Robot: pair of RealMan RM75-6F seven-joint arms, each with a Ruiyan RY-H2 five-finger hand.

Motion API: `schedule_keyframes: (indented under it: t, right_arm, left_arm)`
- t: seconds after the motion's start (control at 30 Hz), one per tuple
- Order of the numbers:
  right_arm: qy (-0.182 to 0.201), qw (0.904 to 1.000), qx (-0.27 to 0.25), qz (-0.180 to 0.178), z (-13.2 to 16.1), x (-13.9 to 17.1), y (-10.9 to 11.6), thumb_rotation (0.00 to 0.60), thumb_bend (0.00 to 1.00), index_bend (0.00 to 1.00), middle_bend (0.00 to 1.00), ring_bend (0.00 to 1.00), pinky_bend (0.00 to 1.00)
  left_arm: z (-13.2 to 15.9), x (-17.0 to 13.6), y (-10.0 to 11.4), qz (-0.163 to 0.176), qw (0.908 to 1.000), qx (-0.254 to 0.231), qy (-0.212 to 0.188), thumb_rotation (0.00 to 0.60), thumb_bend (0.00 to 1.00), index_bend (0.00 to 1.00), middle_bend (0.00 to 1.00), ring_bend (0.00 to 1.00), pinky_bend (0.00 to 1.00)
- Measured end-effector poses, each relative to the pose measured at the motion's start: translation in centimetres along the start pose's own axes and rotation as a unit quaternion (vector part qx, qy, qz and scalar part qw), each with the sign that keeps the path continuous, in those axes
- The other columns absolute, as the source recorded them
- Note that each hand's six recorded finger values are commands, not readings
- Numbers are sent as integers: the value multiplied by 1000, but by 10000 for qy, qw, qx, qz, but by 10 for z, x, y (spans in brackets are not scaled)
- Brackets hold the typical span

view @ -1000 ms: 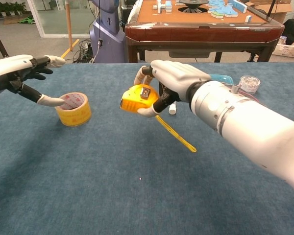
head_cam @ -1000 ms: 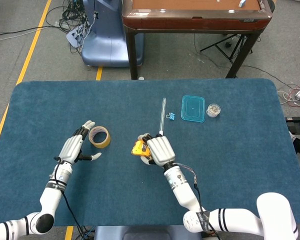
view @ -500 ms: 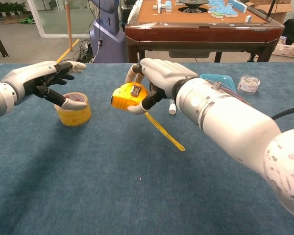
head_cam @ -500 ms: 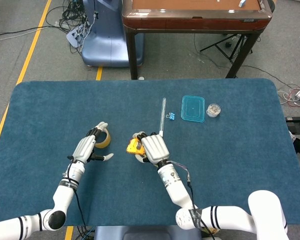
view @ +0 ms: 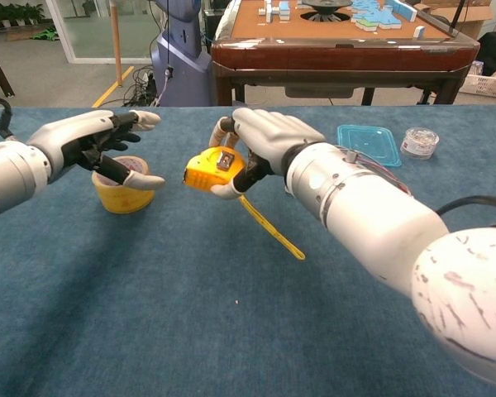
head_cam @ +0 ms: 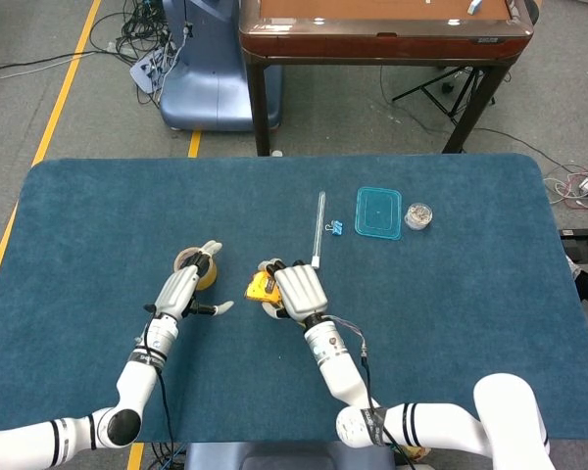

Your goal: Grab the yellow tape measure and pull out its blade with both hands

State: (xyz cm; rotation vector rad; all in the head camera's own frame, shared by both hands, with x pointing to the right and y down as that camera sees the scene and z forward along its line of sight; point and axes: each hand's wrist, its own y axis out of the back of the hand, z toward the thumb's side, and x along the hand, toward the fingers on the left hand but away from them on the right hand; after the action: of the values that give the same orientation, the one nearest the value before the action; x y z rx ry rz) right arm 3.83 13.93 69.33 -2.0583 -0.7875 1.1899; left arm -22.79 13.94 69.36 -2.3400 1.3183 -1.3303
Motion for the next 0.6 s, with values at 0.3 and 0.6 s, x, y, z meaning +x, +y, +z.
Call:
schedule_keyframes:
  t: [0.3, 0.6]
  right_arm:
    - [-42, 9999, -116, 35, 4, -5, -5, 600, 783, 616, 667, 567, 349]
    - [-3, 9999, -132, 39, 9, -9, -7, 600, 784, 616, 666, 567, 349]
  left_arm:
    - [1, 6, -5, 50, 9999, -156, 43, 600, 166, 0, 0, 0, 0]
    - [3, 7, -7, 28, 9997, -224, 56, 600, 166, 0, 0, 0, 0]
